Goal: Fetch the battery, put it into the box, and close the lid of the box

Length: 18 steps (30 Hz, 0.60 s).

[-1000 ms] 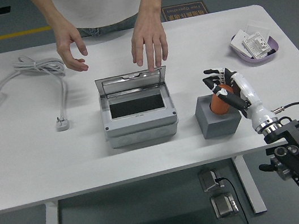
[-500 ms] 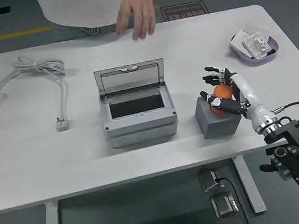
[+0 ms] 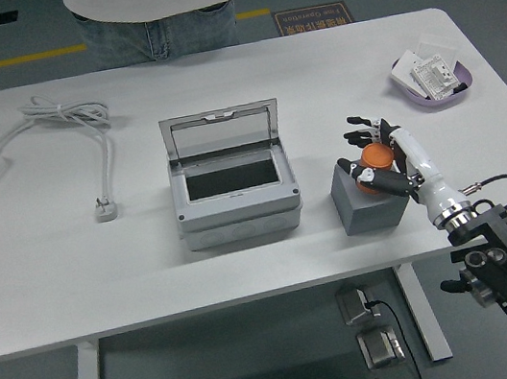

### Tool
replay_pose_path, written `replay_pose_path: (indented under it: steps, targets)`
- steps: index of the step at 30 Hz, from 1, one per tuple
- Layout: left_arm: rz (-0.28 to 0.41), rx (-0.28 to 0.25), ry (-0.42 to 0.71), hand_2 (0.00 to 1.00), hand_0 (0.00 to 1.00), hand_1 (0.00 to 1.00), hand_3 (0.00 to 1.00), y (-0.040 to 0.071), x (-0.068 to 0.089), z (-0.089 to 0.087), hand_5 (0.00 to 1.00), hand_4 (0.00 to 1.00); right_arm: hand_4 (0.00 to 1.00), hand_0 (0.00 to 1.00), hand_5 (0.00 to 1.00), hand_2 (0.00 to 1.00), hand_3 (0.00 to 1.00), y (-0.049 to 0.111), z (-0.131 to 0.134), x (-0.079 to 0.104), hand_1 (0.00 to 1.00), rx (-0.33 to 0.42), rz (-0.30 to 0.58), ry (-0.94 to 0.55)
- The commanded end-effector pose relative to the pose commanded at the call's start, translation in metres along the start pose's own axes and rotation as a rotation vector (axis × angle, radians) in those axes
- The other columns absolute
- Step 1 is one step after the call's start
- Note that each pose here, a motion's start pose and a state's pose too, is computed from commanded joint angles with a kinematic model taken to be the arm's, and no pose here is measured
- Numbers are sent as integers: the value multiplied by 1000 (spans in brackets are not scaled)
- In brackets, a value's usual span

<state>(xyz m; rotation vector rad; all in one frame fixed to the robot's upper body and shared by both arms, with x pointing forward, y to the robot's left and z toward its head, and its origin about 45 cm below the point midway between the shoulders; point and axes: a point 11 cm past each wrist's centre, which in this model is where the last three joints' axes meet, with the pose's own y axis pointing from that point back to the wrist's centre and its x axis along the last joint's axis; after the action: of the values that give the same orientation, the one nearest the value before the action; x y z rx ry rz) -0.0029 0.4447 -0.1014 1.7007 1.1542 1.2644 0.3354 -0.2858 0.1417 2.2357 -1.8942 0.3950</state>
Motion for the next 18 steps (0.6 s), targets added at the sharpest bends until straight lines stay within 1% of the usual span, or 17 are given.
replay_pose_path:
  steps: [18]
  targets:
    - [-3, -2, -4, 616, 538, 585, 687, 0, -2, 0, 301, 714, 824, 752, 228, 705, 806, 1, 5, 1, 731, -15, 5, -1]
